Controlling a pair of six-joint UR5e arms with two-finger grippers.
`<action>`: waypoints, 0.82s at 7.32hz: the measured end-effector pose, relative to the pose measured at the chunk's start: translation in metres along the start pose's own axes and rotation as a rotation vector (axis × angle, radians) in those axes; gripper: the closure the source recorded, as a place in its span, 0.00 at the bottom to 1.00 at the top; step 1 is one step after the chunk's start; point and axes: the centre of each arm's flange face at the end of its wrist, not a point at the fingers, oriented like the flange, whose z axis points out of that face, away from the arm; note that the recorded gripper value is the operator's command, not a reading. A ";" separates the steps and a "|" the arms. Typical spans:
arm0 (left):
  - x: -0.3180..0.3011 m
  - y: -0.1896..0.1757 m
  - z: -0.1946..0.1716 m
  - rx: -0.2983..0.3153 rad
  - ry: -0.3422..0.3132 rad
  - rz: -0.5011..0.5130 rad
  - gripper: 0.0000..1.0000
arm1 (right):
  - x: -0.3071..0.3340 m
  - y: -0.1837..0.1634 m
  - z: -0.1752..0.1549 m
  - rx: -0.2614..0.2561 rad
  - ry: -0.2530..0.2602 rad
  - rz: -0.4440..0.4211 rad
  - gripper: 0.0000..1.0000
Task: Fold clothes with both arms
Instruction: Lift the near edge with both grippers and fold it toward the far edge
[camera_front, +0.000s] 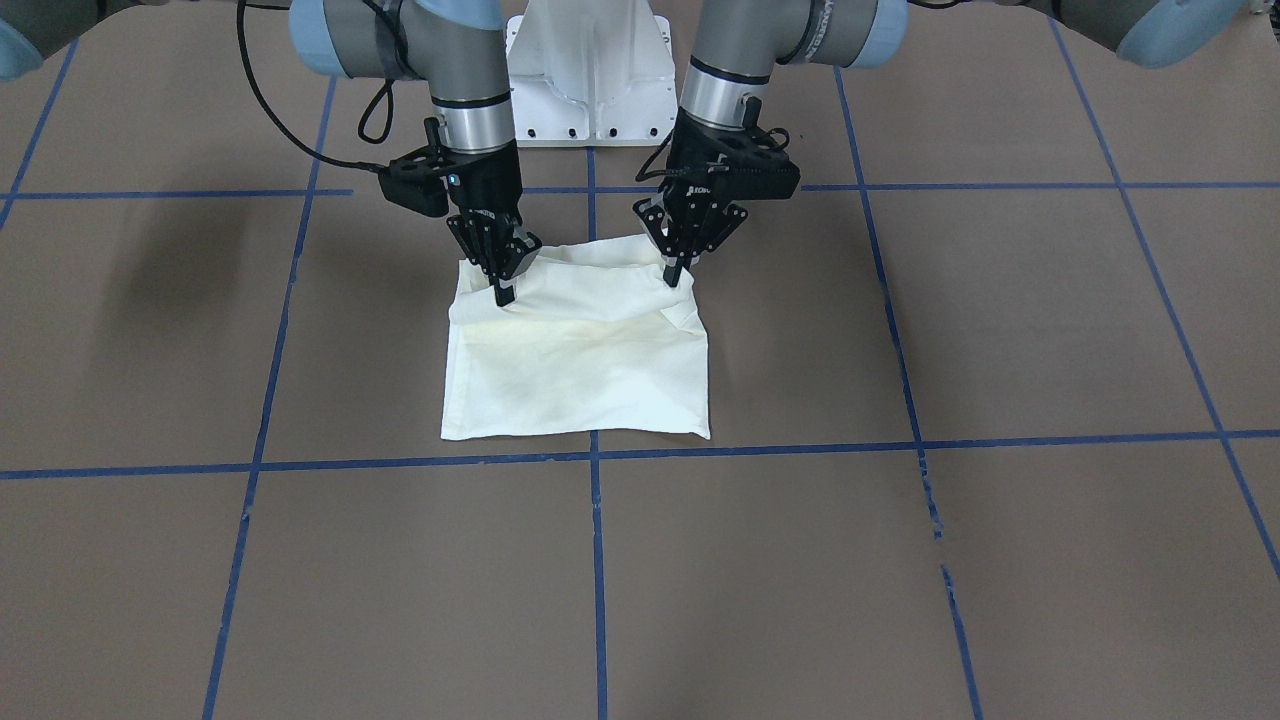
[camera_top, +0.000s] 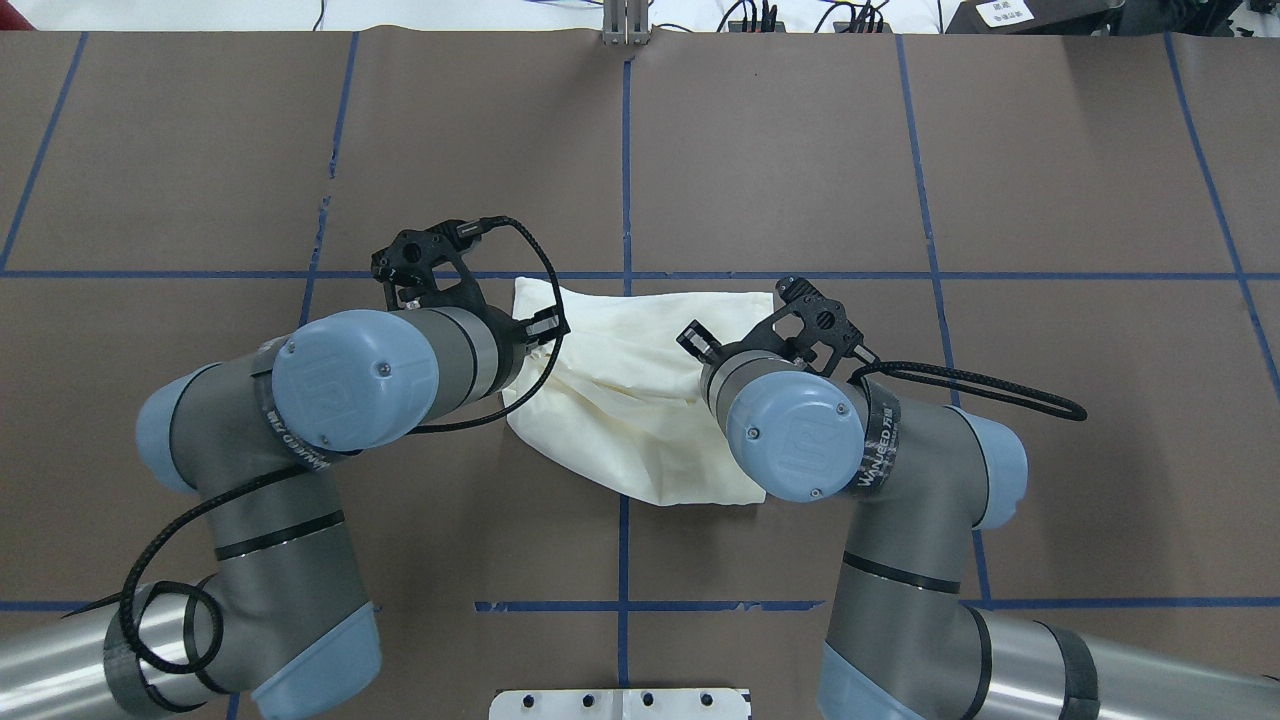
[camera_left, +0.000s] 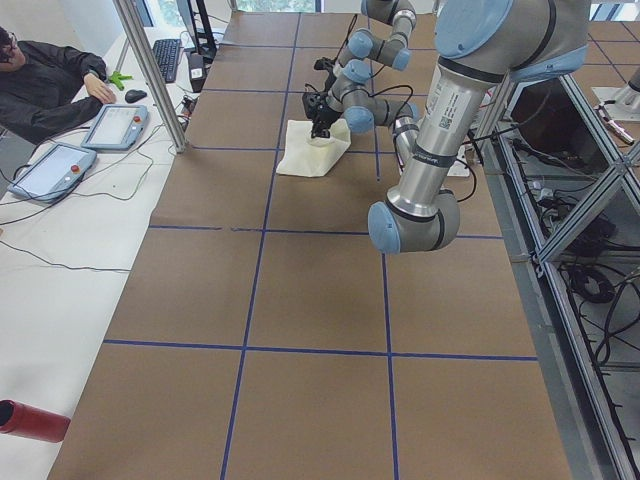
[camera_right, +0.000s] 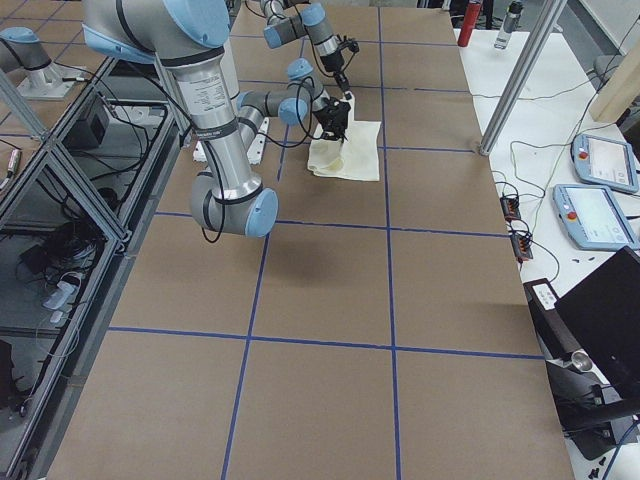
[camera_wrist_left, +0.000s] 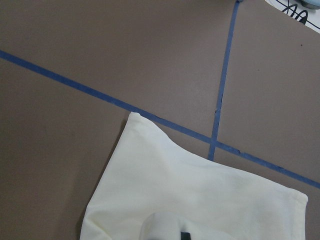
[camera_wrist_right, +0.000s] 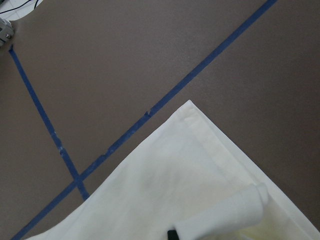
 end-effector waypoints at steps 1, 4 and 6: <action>0.000 -0.007 0.021 0.012 -0.009 0.019 1.00 | -0.007 -0.004 0.019 0.006 0.005 -0.004 1.00; -0.006 -0.012 0.058 0.020 -0.027 0.053 1.00 | -0.030 -0.003 0.053 0.022 0.034 -0.011 1.00; -0.007 -0.010 0.067 0.019 -0.039 0.058 1.00 | -0.028 -0.006 0.064 0.033 0.052 -0.024 1.00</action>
